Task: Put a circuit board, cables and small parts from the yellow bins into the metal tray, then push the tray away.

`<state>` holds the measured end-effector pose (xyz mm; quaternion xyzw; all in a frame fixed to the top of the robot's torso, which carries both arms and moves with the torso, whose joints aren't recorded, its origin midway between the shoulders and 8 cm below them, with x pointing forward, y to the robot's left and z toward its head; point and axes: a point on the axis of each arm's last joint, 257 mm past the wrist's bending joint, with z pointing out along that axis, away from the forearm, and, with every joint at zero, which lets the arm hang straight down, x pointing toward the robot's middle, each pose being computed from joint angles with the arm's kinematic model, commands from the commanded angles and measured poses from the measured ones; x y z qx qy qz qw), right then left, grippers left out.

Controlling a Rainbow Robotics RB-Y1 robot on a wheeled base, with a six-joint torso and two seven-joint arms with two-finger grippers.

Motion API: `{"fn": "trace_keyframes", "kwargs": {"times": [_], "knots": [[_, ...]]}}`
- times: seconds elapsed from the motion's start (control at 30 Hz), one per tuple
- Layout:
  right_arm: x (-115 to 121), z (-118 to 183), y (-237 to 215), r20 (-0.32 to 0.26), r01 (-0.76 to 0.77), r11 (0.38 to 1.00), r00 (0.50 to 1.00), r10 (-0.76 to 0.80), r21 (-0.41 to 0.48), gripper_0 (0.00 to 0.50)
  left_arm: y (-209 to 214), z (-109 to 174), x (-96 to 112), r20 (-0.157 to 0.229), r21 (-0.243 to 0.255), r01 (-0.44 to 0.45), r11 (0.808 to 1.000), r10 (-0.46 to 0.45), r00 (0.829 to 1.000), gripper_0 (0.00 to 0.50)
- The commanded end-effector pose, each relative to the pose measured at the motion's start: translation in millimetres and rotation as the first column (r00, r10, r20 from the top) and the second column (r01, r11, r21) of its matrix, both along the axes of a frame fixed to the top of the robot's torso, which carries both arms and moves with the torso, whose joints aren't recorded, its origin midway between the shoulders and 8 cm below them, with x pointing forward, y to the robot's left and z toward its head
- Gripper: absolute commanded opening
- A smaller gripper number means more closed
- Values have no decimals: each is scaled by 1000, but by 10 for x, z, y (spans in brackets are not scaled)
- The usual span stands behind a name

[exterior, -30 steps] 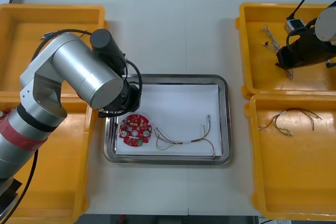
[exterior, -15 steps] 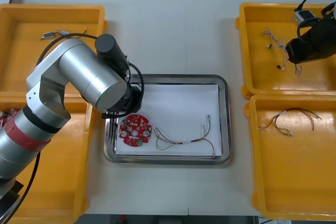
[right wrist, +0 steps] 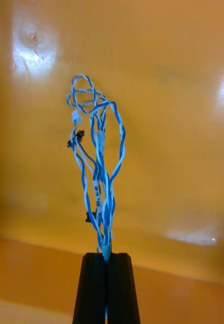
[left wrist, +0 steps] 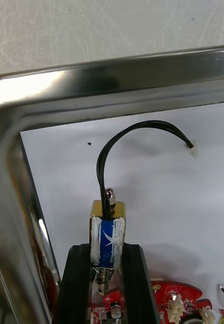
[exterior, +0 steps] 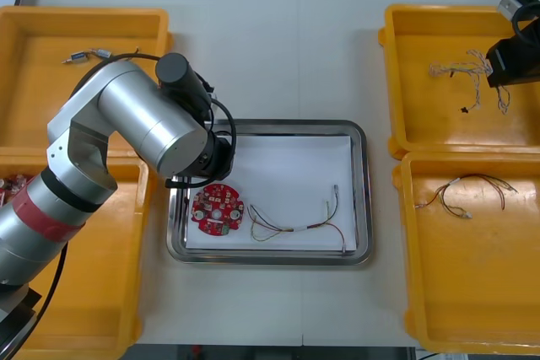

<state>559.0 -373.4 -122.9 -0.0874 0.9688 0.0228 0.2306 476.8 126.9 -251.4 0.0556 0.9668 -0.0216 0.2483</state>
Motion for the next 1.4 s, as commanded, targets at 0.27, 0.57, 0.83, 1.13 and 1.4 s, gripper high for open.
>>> {"fn": "trace_keyframes", "kwargs": {"times": [0.27,0.57,0.83,1.13,1.4], "knots": [[-141,1028,-105,82,-9,999,997,13,-53,0,-380,139,11,38,-7,104,995,-104,994,0],[-174,1300,-96,129,9,994,992,6,-109,0,-385,122,11,44,6,101,995,-101,994,241],[-173,1297,-98,129,9,994,992,5,-111,0,-368,114,11,44,14,97,995,-98,994,500],[-173,1238,-80,112,8,991,994,7,-130,0,-263,268,0,33,3,74,997,-74,997,500],[78,1073,-31,137,11,986,991,12,-164,0,-83,677,-121,24,-34,51,998,-50,998,500]]}}
